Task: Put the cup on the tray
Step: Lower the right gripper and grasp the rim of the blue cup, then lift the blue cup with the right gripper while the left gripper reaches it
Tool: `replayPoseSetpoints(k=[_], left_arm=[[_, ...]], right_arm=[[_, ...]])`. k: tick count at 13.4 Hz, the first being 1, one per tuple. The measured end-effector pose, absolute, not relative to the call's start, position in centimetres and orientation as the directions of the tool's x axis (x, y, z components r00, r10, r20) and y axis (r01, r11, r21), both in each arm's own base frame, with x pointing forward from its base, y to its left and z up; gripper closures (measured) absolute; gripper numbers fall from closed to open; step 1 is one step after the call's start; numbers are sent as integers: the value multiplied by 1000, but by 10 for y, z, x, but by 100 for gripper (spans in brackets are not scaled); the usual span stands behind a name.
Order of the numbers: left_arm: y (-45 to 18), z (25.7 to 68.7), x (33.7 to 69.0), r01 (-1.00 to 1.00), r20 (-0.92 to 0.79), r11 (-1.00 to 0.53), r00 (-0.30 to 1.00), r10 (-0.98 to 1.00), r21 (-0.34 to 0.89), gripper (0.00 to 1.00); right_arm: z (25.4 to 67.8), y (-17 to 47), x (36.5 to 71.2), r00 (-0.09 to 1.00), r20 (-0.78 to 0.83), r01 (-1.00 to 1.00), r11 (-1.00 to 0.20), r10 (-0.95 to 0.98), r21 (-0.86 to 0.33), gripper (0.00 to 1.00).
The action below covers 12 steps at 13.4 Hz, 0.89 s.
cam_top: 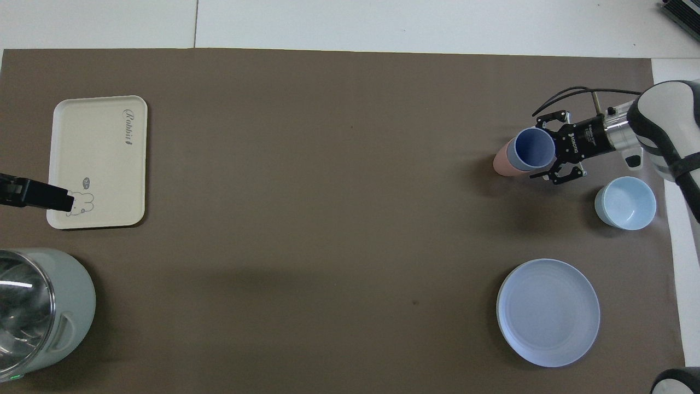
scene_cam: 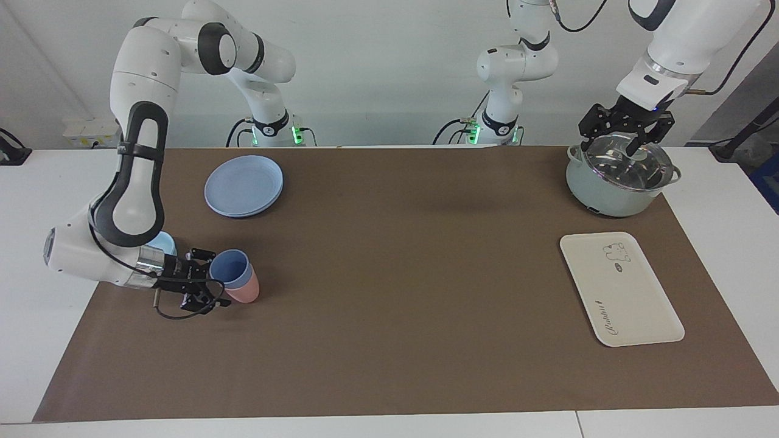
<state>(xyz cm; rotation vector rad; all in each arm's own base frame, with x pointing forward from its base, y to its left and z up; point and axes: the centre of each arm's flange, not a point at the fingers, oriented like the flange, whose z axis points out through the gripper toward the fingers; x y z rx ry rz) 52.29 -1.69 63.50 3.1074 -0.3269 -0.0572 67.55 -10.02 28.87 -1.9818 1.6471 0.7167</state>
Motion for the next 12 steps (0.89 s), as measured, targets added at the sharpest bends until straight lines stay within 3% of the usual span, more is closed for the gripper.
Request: replayPoseSetpoints(k=[5,7,12], left_arm=[[-17,635,523,-208,-35,-978,977,-208,20,0],[-17,635,523,-208,-35,-978,977,-208,20,0],[-17,635,523,-208,-35,-978,977,-208,20,0]], right_arm=[[285,-92,672,122,-692,-988,-151,-711,-19,8],[285,-87,671,121,-703,-988,-151,-701,-19,21],[299,-62,672,144,-728,-983,-178,-671,-30,21]])
